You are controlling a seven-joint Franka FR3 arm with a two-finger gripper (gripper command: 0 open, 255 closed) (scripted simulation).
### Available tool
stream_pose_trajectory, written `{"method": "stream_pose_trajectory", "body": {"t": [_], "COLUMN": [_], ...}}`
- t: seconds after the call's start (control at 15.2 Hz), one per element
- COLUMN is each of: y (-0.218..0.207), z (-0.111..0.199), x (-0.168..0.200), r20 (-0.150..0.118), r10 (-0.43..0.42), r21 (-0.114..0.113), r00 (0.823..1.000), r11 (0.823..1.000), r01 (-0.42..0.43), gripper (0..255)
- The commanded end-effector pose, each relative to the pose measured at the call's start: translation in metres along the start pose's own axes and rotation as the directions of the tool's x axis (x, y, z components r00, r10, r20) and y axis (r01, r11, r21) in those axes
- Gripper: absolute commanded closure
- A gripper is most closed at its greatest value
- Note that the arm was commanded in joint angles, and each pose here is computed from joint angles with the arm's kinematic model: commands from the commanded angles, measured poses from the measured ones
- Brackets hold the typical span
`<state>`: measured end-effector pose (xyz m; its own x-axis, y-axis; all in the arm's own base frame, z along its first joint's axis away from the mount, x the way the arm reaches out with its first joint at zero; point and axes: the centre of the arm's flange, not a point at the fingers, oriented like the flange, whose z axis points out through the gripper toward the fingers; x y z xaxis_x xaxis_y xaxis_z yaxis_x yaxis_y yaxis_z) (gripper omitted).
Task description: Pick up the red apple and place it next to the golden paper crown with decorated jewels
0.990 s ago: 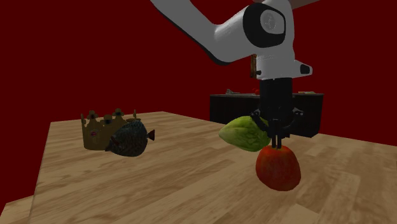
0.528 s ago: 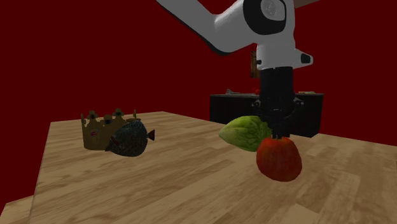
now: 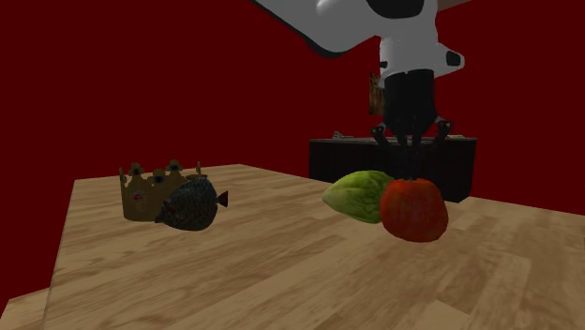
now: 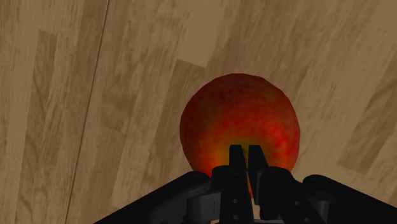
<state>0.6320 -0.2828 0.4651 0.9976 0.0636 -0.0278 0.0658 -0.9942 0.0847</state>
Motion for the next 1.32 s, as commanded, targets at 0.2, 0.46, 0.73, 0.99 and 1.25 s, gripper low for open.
{"method": "stream_pose_trajectory", "body": {"t": [0.2,0.46,0.73,0.99,1.25], "y": [0.002,0.004,0.006,0.007,0.009], "z": [-0.026,-0.047,-0.068,-0.089,-0.110], "x": [-0.002,-0.002,-0.003,-0.003,-0.004], "r20": [0.000,0.000,0.000,0.000,0.000], "r10": [0.000,0.000,0.000,0.000,0.000], "r21": [0.000,0.000,0.000,0.000,0.000], "r00": [1.000,1.000,1.000,1.000,1.000], "r11": [1.000,1.000,1.000,1.000,1.000], "r01": [0.000,0.000,0.000,0.000,0.000], "gripper": [255,255,255,255,255]}}
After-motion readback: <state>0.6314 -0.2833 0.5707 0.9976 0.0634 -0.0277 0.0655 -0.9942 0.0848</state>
